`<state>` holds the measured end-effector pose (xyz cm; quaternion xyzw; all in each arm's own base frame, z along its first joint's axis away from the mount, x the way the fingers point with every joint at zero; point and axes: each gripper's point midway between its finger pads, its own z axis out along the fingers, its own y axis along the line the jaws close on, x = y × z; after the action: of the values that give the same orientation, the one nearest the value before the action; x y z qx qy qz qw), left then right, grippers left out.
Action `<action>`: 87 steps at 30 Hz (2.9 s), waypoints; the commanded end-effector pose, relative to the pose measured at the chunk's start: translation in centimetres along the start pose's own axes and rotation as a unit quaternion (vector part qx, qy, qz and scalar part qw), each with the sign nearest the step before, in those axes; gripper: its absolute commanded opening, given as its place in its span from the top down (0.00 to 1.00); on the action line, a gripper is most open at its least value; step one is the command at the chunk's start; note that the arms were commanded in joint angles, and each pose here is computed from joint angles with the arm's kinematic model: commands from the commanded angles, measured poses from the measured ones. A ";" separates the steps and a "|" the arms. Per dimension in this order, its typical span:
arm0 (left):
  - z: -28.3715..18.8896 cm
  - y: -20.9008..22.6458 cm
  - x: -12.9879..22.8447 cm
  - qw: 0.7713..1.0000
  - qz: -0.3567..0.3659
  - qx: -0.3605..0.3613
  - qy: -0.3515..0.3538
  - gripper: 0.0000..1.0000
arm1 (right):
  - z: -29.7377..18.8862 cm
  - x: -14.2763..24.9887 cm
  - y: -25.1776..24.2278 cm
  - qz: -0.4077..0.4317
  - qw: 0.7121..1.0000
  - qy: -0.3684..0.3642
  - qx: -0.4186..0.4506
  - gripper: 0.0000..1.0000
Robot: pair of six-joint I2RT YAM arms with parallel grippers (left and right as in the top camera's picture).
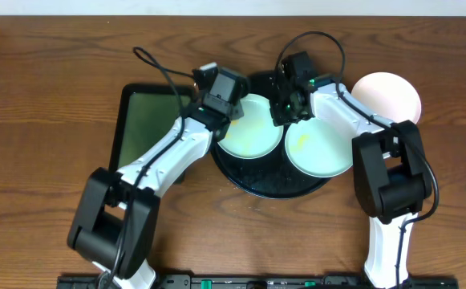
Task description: Clean dirty plates on tray and stack at the side
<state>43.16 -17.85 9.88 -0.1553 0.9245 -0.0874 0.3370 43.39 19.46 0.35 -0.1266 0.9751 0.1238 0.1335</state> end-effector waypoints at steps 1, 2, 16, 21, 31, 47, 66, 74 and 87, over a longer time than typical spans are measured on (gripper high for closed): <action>-0.1 -3.9 2.3 0.993 -0.007 0.101 0.063 0.92 | 3.6 4.7 -1.5 0.005 0.997 0.068 0.029 0.99; 0.1 -4.2 2.7 0.992 -0.014 0.106 0.067 0.92 | 3.6 4.7 -1.5 0.005 0.997 0.068 0.028 0.99; 6.4 -0.7 9.7 0.993 0.004 -0.004 0.117 0.92 | 3.6 4.6 -1.5 0.009 0.997 0.065 0.027 0.99; 5.8 5.3 8.5 0.985 0.065 -0.139 0.082 0.93 | 3.6 4.6 -1.5 0.009 0.997 0.065 0.027 0.99; 1.5 9.7 2.5 0.960 0.099 -0.260 -0.017 0.92 | 3.6 4.8 -1.5 0.009 0.997 0.069 0.028 0.99; 2.5 -3.4 6.7 0.989 -0.010 0.080 0.127 0.92 | 3.6 4.8 -1.5 0.009 0.997 0.070 0.027 0.99; 1.9 10.3 4.1 0.975 0.061 -0.194 0.086 0.93 | 0.4 1.9 -0.8 -0.006 0.999 0.030 0.025 0.99; -4.5 7.4 -1.9 0.993 0.019 -0.116 0.002 0.93 | -6.7 -2.1 -0.1 -0.076 0.993 -0.063 0.062 0.99; -14.0 12.0 -6.6 0.991 -0.021 -0.116 -0.056 0.93 | -19.5 -6.1 -0.2 -0.188 0.933 -0.196 0.234 0.99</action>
<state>36.89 -5.99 20.91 -0.2031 0.9072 -0.0042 0.3683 44.48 16.47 17.26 -0.2158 0.9176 -0.0160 0.3335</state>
